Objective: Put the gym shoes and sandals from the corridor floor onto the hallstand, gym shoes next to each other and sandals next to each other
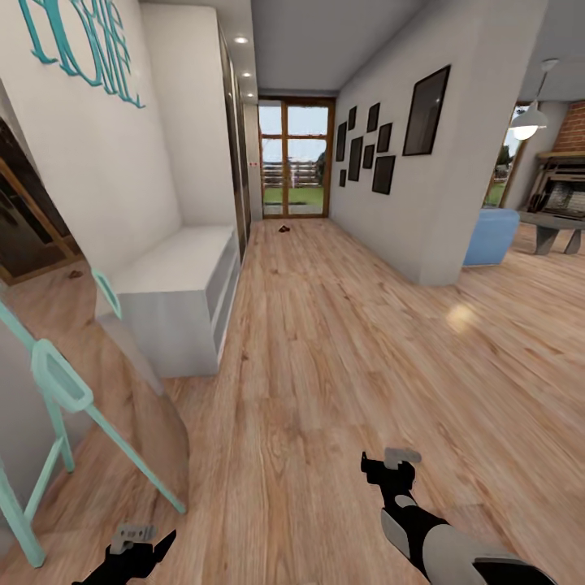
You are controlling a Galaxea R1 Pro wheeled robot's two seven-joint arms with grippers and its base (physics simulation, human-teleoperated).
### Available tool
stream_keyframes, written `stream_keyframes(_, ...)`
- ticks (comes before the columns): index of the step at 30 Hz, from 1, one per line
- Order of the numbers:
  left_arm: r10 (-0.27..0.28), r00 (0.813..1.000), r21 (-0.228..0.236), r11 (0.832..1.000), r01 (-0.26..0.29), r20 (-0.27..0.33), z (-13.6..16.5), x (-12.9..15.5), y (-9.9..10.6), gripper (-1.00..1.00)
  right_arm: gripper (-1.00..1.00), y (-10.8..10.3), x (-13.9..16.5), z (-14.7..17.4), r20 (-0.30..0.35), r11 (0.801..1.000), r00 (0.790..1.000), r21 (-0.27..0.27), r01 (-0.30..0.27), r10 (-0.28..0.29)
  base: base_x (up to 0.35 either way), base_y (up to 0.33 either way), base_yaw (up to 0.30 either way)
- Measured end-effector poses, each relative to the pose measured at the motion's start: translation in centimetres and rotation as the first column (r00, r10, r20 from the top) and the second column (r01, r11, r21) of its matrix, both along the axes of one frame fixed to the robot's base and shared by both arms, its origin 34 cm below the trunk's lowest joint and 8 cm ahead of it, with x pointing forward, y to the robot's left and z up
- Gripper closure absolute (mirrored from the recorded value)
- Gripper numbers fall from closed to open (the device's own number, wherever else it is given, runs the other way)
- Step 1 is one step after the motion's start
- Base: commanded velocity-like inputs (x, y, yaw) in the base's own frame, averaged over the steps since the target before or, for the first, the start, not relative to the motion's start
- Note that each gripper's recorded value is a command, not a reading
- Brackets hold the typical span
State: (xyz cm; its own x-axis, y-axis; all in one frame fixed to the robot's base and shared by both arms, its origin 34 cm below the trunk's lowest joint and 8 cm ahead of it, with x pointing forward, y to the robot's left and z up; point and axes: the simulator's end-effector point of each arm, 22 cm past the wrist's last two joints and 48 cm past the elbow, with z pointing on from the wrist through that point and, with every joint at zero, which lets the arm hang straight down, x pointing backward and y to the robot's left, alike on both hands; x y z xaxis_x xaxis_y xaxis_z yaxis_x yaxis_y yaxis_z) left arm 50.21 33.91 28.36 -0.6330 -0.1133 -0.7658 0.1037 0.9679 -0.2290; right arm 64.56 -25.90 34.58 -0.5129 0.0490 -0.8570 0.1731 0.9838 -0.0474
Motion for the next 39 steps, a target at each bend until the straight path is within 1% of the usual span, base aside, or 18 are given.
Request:
stream_keyframes(4,0.0,1.0,0.0,1.0,0.0,-0.001,-0.02,-0.01,-0.01,-1.0,-1.0,0.04,-0.01,-0.03,-0.001,1.0,1.0,0.0,0.0,0.0,0.236,0.032,-0.001)
stream_keyframes(9,-0.001,1.0,0.0,1.0,0.001,-0.001,-0.04,-0.01,-0.01,-1.0,-1.0,0.03,-0.02,-0.06,-0.001,1.0,1.0,0.0,0.0,0.0,0.059,0.007,-0.048)
stream_keyframes(24,-0.001,1.0,0.0,1.0,0.001,-0.002,-0.06,-0.02,-0.02,-1.0,-1.0,0.01,0.0,-0.04,0.0,1.0,1.0,0.0,0.0,0.0,0.004,0.0,-0.256)
stream_keyframes(34,-0.001,1.0,-0.002,1.0,0.001,-0.002,-0.09,-0.04,-0.14,-1.0,-1.0,-0.01,0.0,-0.04,-0.001,1.0,1.0,0.0,0.0,0.0,0.009,0.004,-0.032)
stream_keyframes(39,-0.002,1.0,-0.001,1.0,0.002,-0.001,-0.06,-0.03,-0.14,-1.0,-1.0,0.05,0.0,-0.02,0.0,1.0,1.0,0.001,0.0,0.0,0.194,0.126,-0.001)
